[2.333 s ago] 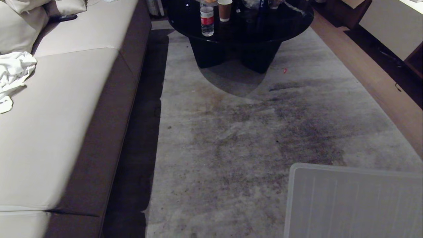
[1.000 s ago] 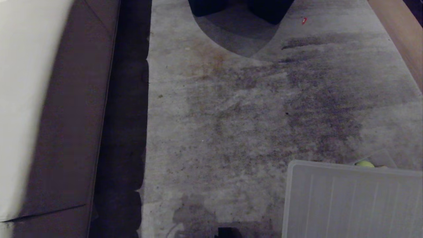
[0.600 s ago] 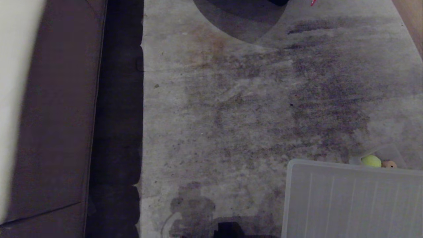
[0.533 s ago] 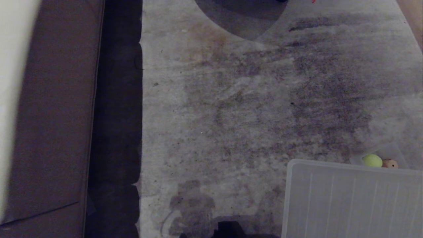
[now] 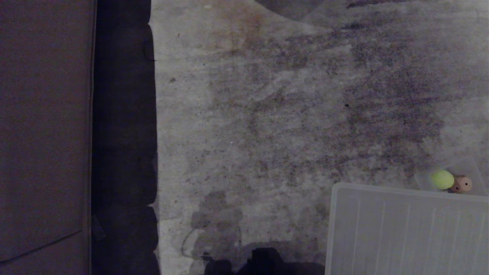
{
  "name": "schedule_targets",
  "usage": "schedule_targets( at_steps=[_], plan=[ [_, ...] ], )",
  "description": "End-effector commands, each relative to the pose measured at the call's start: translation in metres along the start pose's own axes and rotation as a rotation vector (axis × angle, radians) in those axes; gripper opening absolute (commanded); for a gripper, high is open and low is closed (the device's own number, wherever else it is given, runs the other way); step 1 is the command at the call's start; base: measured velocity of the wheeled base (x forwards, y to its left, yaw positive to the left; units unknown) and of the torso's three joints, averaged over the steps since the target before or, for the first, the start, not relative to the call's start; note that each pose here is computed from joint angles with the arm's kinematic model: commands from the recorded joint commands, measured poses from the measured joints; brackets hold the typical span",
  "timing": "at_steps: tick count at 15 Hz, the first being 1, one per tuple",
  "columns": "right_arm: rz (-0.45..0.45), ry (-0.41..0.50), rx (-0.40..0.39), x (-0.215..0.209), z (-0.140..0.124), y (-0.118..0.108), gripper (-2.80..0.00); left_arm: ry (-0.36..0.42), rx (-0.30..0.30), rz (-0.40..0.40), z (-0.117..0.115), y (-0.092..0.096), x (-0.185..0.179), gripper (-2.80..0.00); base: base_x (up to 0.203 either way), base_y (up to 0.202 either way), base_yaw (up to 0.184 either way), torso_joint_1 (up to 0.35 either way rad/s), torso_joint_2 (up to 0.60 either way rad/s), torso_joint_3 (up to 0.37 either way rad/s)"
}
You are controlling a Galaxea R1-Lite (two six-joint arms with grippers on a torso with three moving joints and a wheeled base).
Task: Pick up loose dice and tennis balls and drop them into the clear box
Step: Close the lid
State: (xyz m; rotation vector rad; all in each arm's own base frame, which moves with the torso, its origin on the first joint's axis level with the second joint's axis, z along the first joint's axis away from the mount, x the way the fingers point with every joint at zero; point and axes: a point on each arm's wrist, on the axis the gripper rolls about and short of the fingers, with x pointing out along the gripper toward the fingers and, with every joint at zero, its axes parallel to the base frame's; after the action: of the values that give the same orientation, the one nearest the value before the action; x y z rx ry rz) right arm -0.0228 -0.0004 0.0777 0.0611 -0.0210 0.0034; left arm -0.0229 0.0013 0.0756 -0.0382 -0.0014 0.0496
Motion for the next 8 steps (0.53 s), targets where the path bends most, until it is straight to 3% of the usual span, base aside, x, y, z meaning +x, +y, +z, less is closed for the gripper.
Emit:
schedule_targets(
  at_steps=[1,5,8],
  plan=[
    [0.000,0.007,0.000,0.0005,-0.0021,-0.0001,-2.80,0.003,0.000,0.001,-0.0005,0.0000,0.0003,-2.80,0.000,0.000,0.000,0.002,0.00,-0.203],
    [0.000,0.008,-0.005,0.0005,-0.0022,-0.0001,-2.80,0.003,0.004,0.001,-0.0005,0.0000,0.0003,-2.80,0.000,0.000,0.000,0.004,0.00,-0.182],
    [-0.015,0.015,0.002,-0.0010,0.0044,0.0001,-2.80,0.003,0.008,0.001,-0.0005,0.0000,0.0003,-2.80,0.000,0.000,0.000,0.003,0.00,-0.046]
  ],
)
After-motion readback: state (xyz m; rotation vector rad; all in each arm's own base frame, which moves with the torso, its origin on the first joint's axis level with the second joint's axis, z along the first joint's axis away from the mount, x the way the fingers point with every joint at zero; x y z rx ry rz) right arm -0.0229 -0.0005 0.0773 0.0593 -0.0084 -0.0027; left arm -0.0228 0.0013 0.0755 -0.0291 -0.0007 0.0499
